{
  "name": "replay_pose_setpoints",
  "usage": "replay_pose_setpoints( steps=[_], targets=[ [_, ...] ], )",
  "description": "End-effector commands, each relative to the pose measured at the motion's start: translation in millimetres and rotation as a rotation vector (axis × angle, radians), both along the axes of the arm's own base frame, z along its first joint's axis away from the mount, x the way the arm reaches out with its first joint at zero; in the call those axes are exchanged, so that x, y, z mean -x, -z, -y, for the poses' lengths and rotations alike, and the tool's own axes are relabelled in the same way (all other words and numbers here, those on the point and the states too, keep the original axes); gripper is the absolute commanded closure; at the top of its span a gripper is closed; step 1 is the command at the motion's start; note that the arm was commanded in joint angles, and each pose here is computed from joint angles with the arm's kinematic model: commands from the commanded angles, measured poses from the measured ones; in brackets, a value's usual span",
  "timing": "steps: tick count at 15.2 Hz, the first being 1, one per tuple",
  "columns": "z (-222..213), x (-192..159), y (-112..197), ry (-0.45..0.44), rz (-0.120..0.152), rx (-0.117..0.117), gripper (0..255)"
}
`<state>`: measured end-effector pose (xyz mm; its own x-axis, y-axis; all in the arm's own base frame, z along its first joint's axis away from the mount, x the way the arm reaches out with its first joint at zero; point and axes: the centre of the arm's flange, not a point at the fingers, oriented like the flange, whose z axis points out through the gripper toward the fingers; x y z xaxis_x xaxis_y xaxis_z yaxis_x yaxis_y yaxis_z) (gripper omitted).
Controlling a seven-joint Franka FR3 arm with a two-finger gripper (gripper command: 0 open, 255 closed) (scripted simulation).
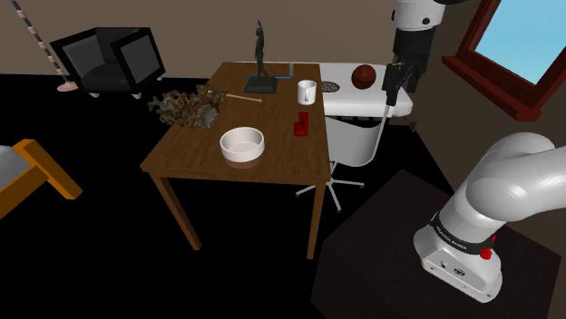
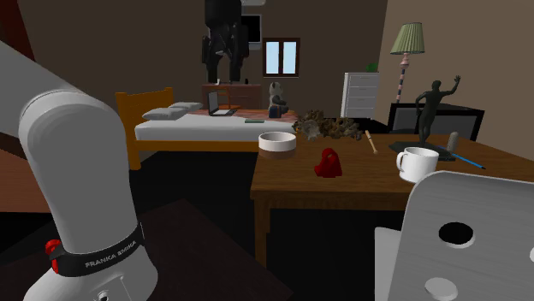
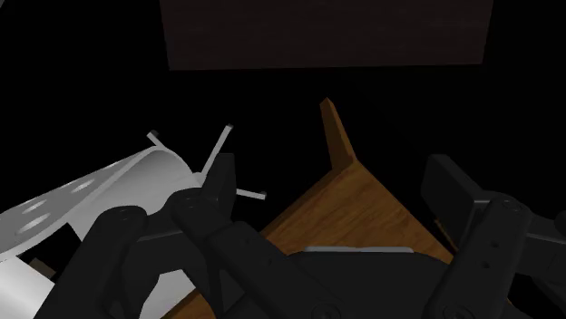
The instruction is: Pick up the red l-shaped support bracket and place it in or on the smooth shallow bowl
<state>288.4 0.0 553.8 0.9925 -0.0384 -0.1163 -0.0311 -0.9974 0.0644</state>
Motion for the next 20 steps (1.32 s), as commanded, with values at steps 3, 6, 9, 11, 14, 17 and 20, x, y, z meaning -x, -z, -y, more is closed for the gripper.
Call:
replay_pose_setpoints(
  steps=[3,6,9,11,14,17,20],
  targets=[
    [4.4,-20.3,14.1,-0.005,0.01,-0.002,0],
    [10.8,-51.0,34.8,-0.012,0.025,-0.004,0],
    [16.9,-82.0,55.1,-0.019,0.039,-0.007,0],
    [20.8,-102.9,68.4,-0.024,0.049,-0.009,0],
    [26.4,-134.5,87.9,-0.031,0.064,-0.012,0],
    [31.7,-166.4,107.0,-0.039,0.078,-0.014,0],
    [36.8,-198.7,125.7,-0.046,0.093,-0.017,0]
  ],
)
